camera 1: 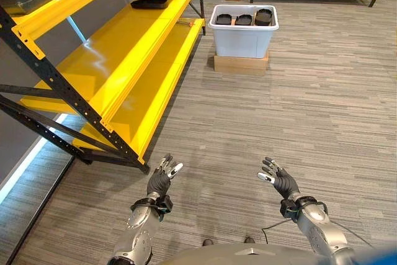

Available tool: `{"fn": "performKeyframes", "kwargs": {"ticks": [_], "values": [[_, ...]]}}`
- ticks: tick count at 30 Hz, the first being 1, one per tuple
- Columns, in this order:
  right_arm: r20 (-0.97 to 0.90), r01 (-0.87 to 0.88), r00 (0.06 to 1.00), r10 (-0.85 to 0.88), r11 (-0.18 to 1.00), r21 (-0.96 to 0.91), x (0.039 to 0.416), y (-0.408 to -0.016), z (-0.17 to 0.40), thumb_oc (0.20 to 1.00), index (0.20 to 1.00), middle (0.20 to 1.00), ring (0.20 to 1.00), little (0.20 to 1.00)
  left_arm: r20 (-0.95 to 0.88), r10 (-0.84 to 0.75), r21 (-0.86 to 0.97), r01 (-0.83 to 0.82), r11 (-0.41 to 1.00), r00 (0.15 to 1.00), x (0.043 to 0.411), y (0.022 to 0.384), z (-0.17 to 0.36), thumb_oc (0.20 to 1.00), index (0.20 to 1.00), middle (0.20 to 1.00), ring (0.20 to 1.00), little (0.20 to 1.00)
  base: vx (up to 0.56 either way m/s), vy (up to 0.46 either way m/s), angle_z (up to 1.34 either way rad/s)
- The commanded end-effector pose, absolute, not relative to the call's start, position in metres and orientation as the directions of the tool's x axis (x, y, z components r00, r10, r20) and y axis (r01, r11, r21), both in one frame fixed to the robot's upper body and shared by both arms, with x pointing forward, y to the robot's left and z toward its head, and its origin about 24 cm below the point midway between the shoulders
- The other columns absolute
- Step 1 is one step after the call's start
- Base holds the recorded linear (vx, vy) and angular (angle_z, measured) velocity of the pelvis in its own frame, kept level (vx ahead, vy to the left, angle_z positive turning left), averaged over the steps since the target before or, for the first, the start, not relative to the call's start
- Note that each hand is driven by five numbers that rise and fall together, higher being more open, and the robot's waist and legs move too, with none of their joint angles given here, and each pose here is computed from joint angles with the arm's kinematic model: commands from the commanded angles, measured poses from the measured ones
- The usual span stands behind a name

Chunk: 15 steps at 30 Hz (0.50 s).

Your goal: Move parts from the plastic box to the shelf.

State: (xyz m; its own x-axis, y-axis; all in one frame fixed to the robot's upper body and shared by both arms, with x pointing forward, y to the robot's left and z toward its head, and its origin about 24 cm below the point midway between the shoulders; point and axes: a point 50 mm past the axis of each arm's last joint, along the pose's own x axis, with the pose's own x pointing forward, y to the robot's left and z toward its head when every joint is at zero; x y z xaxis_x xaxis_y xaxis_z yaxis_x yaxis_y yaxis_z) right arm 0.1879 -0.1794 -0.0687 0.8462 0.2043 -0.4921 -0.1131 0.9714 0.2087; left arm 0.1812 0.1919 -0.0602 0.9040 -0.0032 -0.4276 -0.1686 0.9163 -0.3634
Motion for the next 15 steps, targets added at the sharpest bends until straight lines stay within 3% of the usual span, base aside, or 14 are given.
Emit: {"fn": "performKeyframes", "kwargs": {"ticks": [1, 8, 15], "values": [[-0.409, -0.164, 0.88, 0.242, 0.963, 0.216, 0.203, -0.178, -0.053, 1.0, 1.0, 1.0, 1.0, 1.0, -0.317, 0.02, -0.398, -0.153, 0.904, 0.948, 0.199, 0.202, -0.039, 1.0, 1.0, 1.0, 1.0, 1.0, -0.01, -0.231, 0.11], [-0.423, -0.109, 0.886, 0.187, 0.973, 0.201, 0.195, -0.192, -0.055, 1.0, 1.0, 1.0, 1.0, 1.0, -0.283, -0.011, -0.44, -0.12, 0.89, 0.959, 0.201, 0.196, -0.032, 1.0, 1.0, 1.0, 1.0, 1.0, -0.02, -0.161, 0.07], [-0.416, -0.09, 0.896, 0.156, 0.981, 0.173, 0.201, -0.194, -0.055, 1.0, 1.0, 1.0, 1.0, 1.0, -0.282, -0.026, -0.411, -0.096, 0.907, 0.959, 0.203, 0.192, -0.032, 1.0, 1.0, 1.0, 1.0, 1.0, 0.31, 0.096, 0.11]]}}
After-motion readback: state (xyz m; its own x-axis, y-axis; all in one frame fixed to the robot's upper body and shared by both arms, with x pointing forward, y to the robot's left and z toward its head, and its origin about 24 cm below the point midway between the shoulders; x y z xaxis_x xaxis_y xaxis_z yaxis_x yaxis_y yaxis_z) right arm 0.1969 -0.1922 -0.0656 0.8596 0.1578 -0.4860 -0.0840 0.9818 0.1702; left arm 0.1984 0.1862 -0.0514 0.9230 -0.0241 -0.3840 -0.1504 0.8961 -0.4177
